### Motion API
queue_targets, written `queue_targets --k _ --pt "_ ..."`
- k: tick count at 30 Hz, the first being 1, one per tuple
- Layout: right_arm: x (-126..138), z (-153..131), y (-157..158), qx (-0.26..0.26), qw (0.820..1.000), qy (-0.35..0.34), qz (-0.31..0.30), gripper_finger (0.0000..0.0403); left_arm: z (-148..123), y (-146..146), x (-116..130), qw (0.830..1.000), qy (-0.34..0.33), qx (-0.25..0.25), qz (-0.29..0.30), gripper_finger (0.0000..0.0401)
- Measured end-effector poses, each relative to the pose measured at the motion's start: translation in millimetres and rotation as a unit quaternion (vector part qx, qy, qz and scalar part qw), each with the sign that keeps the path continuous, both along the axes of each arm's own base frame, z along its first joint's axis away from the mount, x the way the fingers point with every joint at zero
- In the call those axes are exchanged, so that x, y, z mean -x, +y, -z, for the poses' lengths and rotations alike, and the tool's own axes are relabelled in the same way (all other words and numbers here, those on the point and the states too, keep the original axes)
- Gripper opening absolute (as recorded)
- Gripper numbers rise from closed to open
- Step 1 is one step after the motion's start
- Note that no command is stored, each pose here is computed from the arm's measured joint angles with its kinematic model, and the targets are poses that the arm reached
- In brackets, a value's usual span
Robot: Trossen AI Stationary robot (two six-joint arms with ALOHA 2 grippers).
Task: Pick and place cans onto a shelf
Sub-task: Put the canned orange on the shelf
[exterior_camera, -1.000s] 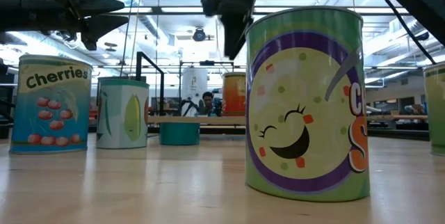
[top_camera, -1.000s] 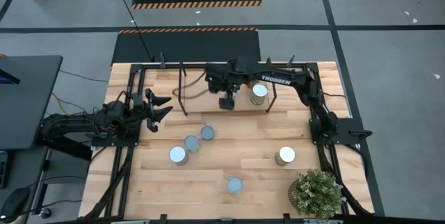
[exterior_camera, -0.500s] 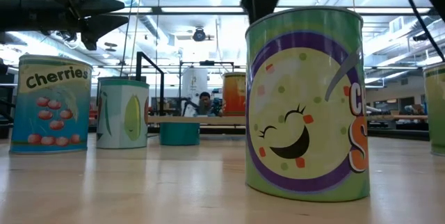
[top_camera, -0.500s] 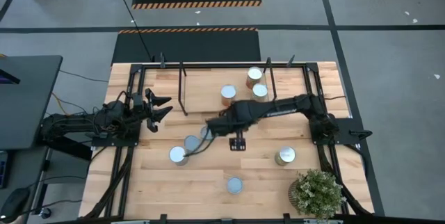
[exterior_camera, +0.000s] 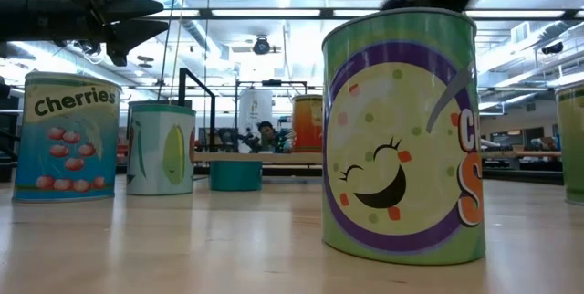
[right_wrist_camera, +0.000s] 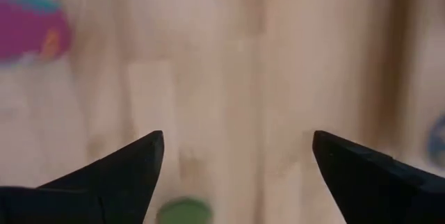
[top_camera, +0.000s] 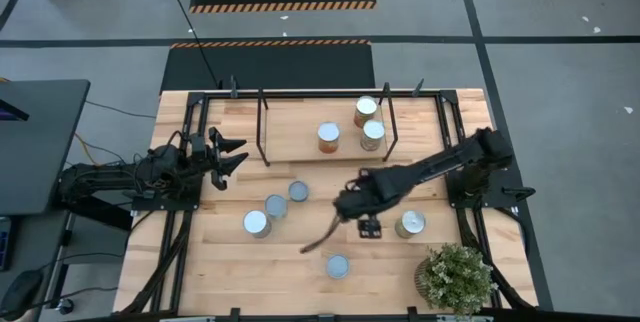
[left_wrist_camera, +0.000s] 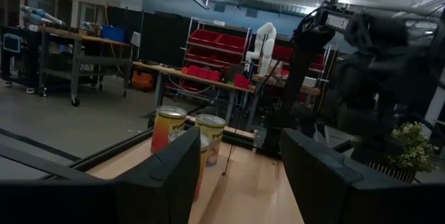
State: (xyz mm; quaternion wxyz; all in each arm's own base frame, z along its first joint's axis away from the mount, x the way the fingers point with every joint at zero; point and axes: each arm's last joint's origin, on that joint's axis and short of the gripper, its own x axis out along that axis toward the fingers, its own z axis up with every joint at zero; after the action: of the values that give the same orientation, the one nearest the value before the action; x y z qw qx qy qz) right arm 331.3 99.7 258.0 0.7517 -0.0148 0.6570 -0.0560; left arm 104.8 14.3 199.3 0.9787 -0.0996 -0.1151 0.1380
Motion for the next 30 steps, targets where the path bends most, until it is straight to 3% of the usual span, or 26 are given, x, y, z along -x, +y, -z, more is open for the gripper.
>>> queue_targets --k 9,30 --pt "40.9 30.9 8.8 -0.055 0.995 0.075 0.037 0.0386 0.2 0.1 0.0 1.0 0.001 0.0 -0.001 0.0204" --pt "79.2 63.1 30.3 -0.015 0.986 0.164 -0.023 0.0399 1.8 0.8 -0.1 1.0 0.008 0.003 -0.013 0.0204"
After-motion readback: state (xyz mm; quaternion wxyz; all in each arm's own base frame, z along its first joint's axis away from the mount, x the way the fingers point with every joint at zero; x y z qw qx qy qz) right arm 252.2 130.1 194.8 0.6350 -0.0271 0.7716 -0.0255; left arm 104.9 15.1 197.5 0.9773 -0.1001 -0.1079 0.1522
